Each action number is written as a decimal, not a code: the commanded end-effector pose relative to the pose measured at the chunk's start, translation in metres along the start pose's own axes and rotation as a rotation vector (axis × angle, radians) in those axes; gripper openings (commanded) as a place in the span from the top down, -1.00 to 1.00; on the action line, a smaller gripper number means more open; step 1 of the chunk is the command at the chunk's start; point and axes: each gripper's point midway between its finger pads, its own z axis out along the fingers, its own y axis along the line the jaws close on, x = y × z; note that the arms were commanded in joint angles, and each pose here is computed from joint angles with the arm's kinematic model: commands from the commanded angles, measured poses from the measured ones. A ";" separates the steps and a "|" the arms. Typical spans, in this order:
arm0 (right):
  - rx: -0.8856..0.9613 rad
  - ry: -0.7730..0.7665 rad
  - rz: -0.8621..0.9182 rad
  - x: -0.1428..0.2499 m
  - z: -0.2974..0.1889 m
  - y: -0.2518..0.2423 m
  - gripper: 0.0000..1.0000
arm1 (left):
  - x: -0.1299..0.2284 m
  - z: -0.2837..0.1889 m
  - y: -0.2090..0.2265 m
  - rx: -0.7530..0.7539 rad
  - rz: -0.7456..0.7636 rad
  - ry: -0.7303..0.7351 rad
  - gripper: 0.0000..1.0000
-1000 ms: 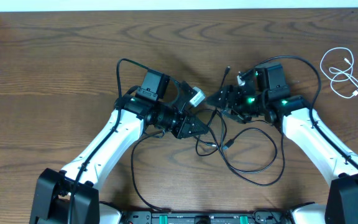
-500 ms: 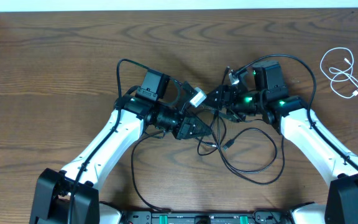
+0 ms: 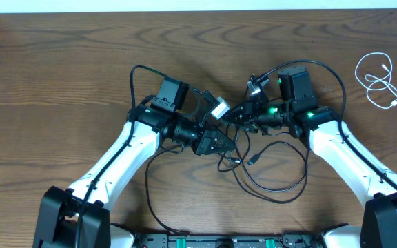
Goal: Untangle cables
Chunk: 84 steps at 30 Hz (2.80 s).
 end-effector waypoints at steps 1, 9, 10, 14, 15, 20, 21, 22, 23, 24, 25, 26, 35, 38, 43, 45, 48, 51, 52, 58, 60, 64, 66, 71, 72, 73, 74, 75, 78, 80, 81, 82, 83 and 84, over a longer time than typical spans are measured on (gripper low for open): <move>-0.023 0.033 -0.050 0.007 0.002 0.006 0.94 | -0.006 -0.004 -0.002 -0.018 0.046 -0.013 0.85; 0.204 -0.108 -0.094 -0.015 -0.003 -0.036 0.98 | 0.008 -0.004 0.009 -0.088 -0.018 0.031 0.85; 0.240 -0.121 -0.089 -0.016 -0.005 -0.043 0.98 | 0.009 -0.005 0.012 -0.104 -0.025 0.038 0.85; 0.420 -0.169 -0.054 -0.018 -0.017 -0.078 0.98 | 0.015 -0.006 0.024 -0.176 -0.042 0.059 0.85; 0.465 -0.176 -0.036 -0.017 -0.021 -0.086 0.98 | 0.016 -0.007 0.028 -0.202 -0.048 0.064 0.85; 0.503 -0.147 0.000 -0.007 -0.024 -0.095 0.98 | 0.019 -0.018 0.060 -0.405 -0.193 0.054 0.85; 0.492 -0.135 0.004 -0.005 -0.023 -0.094 0.98 | 0.018 -0.021 0.067 -0.448 -0.229 0.043 0.85; 0.477 -0.119 0.010 -0.001 -0.021 -0.092 0.98 | 0.018 -0.024 0.074 -0.491 -0.271 0.029 0.84; 0.459 -0.102 0.016 0.002 -0.019 -0.089 0.98 | 0.018 -0.029 0.083 -0.557 -0.334 0.004 0.83; 0.446 -0.090 0.019 0.004 -0.018 -0.087 0.98 | 0.018 -0.032 0.088 -0.593 -0.375 -0.013 0.82; 0.436 -0.082 0.022 0.006 -0.017 -0.086 0.98 | 0.018 -0.037 0.094 -0.636 -0.431 -0.036 0.77; 0.422 -0.072 0.023 0.007 -0.016 -0.084 0.98 | 0.018 -0.039 0.098 -0.660 -0.469 -0.052 0.76; 0.345 -0.014 0.068 0.019 -0.011 -0.071 0.98 | 0.017 -0.042 0.102 -0.690 -0.622 -0.122 0.75; 0.348 -0.015 0.102 0.020 -0.011 -0.072 0.98 | 0.014 -0.042 0.102 -0.686 -0.620 -0.131 0.74; 0.308 0.013 0.118 0.025 -0.009 -0.065 0.98 | 0.012 -0.041 0.104 -0.685 -0.614 -0.137 0.42; 0.306 0.014 0.118 0.025 -0.009 -0.065 0.98 | 0.012 -0.040 0.105 -0.679 -0.616 -0.134 0.18; 0.306 0.014 0.117 0.025 -0.009 -0.065 0.98 | 0.014 -0.037 0.107 -0.676 -0.644 -0.131 0.00; 0.304 0.011 0.114 0.024 -0.009 -0.065 0.98 | 0.019 -0.035 0.111 -0.680 -0.695 -0.123 -0.02; 0.303 0.009 0.112 0.023 -0.009 -0.064 0.98 | 0.022 -0.034 0.113 -0.683 -0.712 -0.118 -0.02; 0.314 -0.017 0.095 0.017 -0.009 -0.066 0.98 | 0.046 -0.031 0.116 -0.704 -0.814 -0.043 -0.02; 0.319 -0.024 0.092 0.016 -0.009 -0.067 0.98 | 0.052 -0.029 0.114 -0.702 -0.832 -0.017 -0.03; 0.314 -0.028 0.084 0.014 -0.009 -0.065 0.98 | 0.050 -0.016 0.102 -0.626 -0.827 0.004 -0.09; 0.314 -0.030 0.080 0.014 -0.009 -0.065 0.98 | 0.045 -0.010 0.098 -0.590 -0.809 0.003 0.17; 0.367 -0.065 0.033 0.006 -0.014 -0.075 0.98 | 0.047 -0.005 0.093 -0.572 -0.797 0.021 0.85; 0.376 -0.073 0.027 0.004 -0.016 -0.077 0.98 | 0.050 -0.008 0.095 -0.596 -0.802 0.028 0.85; 0.383 -0.081 0.017 0.001 -0.019 -0.079 0.98 | 0.055 -0.011 0.099 -0.633 -0.809 0.034 0.84; 0.385 -0.085 0.007 -0.001 -0.022 -0.081 0.98 | 0.060 -0.017 0.104 -0.685 -0.815 0.040 0.85; 0.388 -0.094 0.002 -0.004 -0.026 -0.083 0.98 | 0.068 -0.024 0.110 -0.749 -0.823 0.050 0.85; 0.397 -0.123 0.013 -0.013 -0.040 -0.091 0.98 | 0.087 -0.045 0.122 -0.911 -0.841 0.085 0.85; 0.425 -0.150 0.036 -0.019 -0.051 -0.100 0.98 | 0.095 -0.055 0.125 -0.973 -0.852 0.104 0.85; 0.452 -0.171 0.055 -0.022 -0.059 -0.107 0.98 | 0.099 -0.059 0.125 -0.989 -0.858 0.114 0.85; 0.481 -0.191 0.072 -0.025 -0.067 -0.115 0.98 | 0.100 -0.060 0.125 -0.988 -0.854 0.123 0.85; 0.511 -0.209 0.087 -0.028 -0.073 -0.121 0.98 | 0.102 -0.062 0.125 -0.988 -0.851 0.133 0.85; 0.552 -0.230 0.098 -0.030 -0.082 -0.130 0.98 | 0.103 -0.065 0.125 -0.988 -0.850 0.139 0.85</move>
